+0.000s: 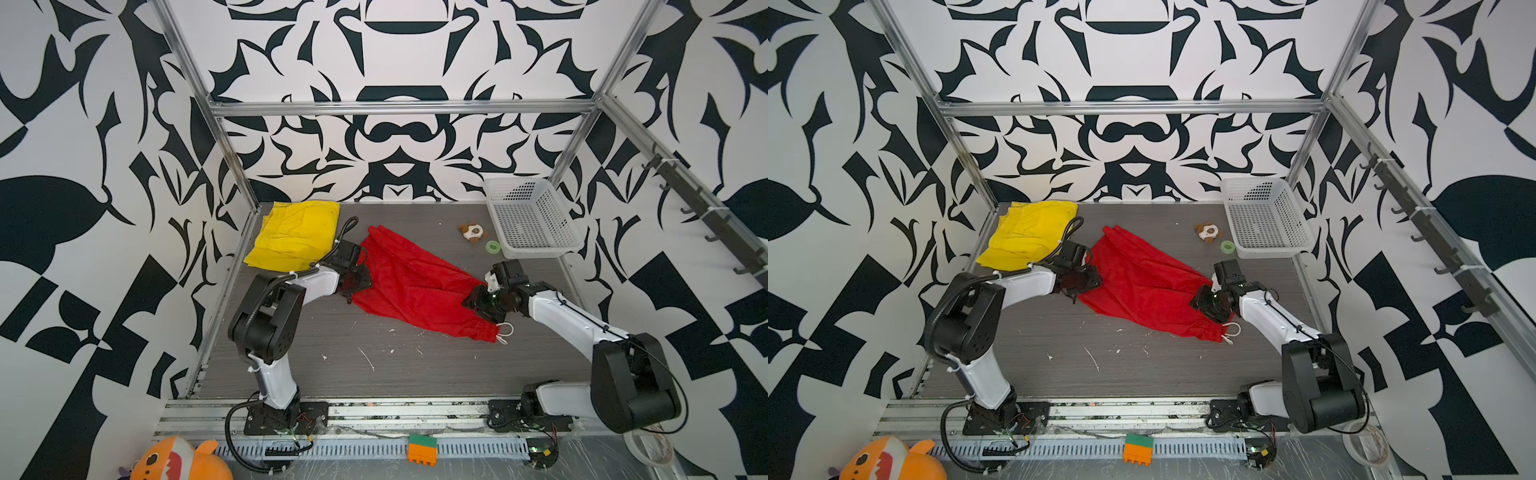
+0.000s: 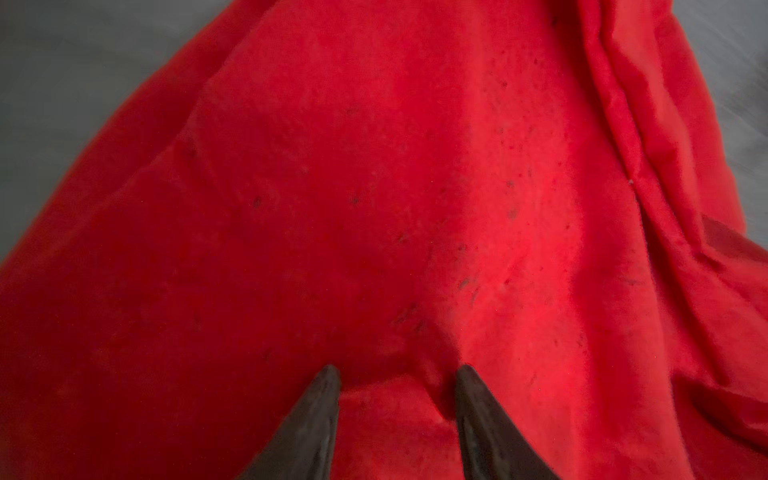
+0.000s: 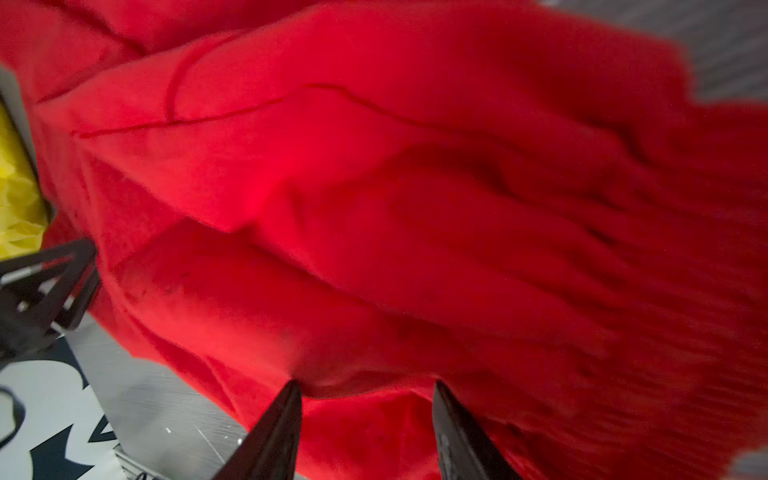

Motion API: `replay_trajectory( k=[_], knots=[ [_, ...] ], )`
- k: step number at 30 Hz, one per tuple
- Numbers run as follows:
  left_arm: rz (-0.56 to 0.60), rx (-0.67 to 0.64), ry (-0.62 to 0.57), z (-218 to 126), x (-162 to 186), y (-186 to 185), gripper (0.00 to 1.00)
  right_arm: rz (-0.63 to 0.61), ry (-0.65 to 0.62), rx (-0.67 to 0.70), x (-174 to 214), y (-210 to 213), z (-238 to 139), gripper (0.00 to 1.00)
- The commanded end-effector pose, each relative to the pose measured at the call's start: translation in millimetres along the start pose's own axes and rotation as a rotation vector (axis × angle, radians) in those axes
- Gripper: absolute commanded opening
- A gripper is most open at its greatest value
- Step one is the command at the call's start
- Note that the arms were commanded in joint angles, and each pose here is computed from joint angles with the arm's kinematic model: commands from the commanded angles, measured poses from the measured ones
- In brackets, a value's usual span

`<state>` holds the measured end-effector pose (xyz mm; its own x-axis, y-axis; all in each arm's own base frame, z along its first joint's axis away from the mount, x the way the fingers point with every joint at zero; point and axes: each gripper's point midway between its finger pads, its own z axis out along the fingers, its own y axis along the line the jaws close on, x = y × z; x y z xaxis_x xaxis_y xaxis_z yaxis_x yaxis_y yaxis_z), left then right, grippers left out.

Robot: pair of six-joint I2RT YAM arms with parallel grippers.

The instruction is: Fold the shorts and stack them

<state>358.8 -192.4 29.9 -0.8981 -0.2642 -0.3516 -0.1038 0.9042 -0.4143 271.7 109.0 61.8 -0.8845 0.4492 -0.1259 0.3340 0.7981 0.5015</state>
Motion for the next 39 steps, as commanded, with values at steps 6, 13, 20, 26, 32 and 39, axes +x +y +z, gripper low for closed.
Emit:
replay_trajectory(
  k=[6, 13, 20, 26, 32, 39],
  knots=[
    [-0.128, -0.055, 0.063, -51, 81, 37, 0.51, -0.23, -0.079, -0.121, 7, 62, -25, 0.54],
    [-0.124, -0.108, 0.053, -54, 86, 52, 0.5, -0.488, -0.023, -0.181, 35, 170, 22, 0.54],
    [-0.141, -0.144, 0.078, -46, 96, 64, 0.49, -0.595, 0.123, -0.253, 60, 250, 105, 0.53],
    [-0.134, -0.182, 0.086, -49, 104, 75, 0.49, -0.583, 0.109, -0.224, 31, 263, 153, 0.53],
    [-0.134, -0.213, 0.092, -51, 112, 87, 0.49, -0.485, 0.01, -0.24, -54, 261, 160, 0.52],
    [-0.137, -0.183, 0.074, -58, 105, 78, 0.5, -0.452, -0.056, -0.276, -118, 255, 124, 0.51]
  ],
)
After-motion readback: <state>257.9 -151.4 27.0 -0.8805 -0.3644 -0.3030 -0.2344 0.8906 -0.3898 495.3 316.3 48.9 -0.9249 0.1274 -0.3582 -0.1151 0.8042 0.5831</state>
